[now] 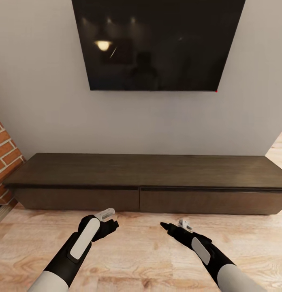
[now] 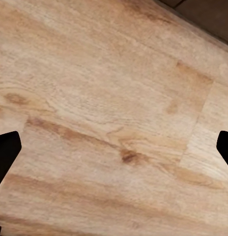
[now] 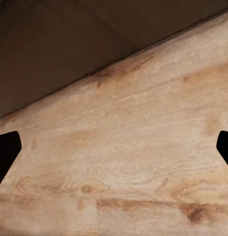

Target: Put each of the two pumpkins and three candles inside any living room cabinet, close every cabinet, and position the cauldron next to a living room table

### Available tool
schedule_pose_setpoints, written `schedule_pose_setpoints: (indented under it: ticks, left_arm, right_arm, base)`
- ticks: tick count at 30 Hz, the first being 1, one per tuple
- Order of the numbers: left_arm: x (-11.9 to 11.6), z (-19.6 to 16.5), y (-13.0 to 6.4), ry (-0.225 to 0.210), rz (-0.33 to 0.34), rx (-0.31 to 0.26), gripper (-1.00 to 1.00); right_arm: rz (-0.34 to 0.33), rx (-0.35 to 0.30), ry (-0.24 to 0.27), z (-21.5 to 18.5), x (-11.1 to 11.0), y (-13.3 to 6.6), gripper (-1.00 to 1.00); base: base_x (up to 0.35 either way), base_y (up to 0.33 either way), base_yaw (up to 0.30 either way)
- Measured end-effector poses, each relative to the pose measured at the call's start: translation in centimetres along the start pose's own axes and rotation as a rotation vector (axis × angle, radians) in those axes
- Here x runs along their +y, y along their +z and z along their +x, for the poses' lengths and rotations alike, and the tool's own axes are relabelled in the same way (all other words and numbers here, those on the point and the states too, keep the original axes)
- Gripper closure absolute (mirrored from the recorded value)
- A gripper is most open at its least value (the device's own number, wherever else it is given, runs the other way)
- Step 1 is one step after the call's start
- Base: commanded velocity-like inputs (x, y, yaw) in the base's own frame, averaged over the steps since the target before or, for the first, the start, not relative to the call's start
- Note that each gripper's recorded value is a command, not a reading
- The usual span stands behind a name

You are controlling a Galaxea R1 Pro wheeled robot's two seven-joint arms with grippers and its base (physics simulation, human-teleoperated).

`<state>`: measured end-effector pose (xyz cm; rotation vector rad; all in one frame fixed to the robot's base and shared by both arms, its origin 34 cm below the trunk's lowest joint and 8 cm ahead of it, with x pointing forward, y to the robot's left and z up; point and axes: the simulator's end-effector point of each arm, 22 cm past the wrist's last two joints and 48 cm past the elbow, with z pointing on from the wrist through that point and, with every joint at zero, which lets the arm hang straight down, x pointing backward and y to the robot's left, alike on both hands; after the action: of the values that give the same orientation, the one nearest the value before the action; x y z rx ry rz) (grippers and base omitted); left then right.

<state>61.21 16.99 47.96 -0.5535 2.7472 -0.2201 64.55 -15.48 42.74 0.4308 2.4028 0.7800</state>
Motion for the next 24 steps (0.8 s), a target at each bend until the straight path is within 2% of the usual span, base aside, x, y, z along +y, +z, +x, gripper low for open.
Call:
schedule_pose_setpoints:
  ticks: [3, 5, 9, 12, 18, 24]
  left_arm:
    - [0.2, 0.3, 0.5, 0.000, 0.000, -0.001, -1.00]
    - [0.3, 0.4, 0.9, 0.001, 0.000, -0.002, -1.00]
    - [1.6, 0.3, 1.6, 0.001, -0.015, -0.011, -1.00]
    - [3.2, -0.2, 2.1, 0.003, -0.028, -0.024, -1.00]
    - [3.9, 0.2, 3.3, 0.004, -0.019, -0.028, -1.00]
    - [4.3, 0.8, 4.5, 0.003, -0.017, -0.028, -1.00]
  right_arm:
    - [-0.050, 0.002, -0.013, -2.3, 0.1, -0.9, -1.00]
    - [-0.099, 0.017, -0.008, -4.0, -0.4, -2.3, -1.00]
    - [-0.226, -0.029, 0.074, -7.8, -1.4, -5.3, -1.00]
    - [-0.302, -0.054, 0.107, -9.5, -1.8, -6.9, -1.00]
    - [-0.398, -0.054, 0.115, -9.6, -0.8, -7.5, -1.00]
    - [-0.470, -0.045, 0.074, -9.7, 1.1, -7.8, -1.00]
  base:
    - [0.000, 0.000, 0.000]
    - [0.000, 0.000, 0.000]
    - [0.000, 0.000, 0.000]
    - [0.000, 0.000, 0.000]
    - [0.000, 0.000, 0.000]
    - [0.000, 0.000, 0.000]
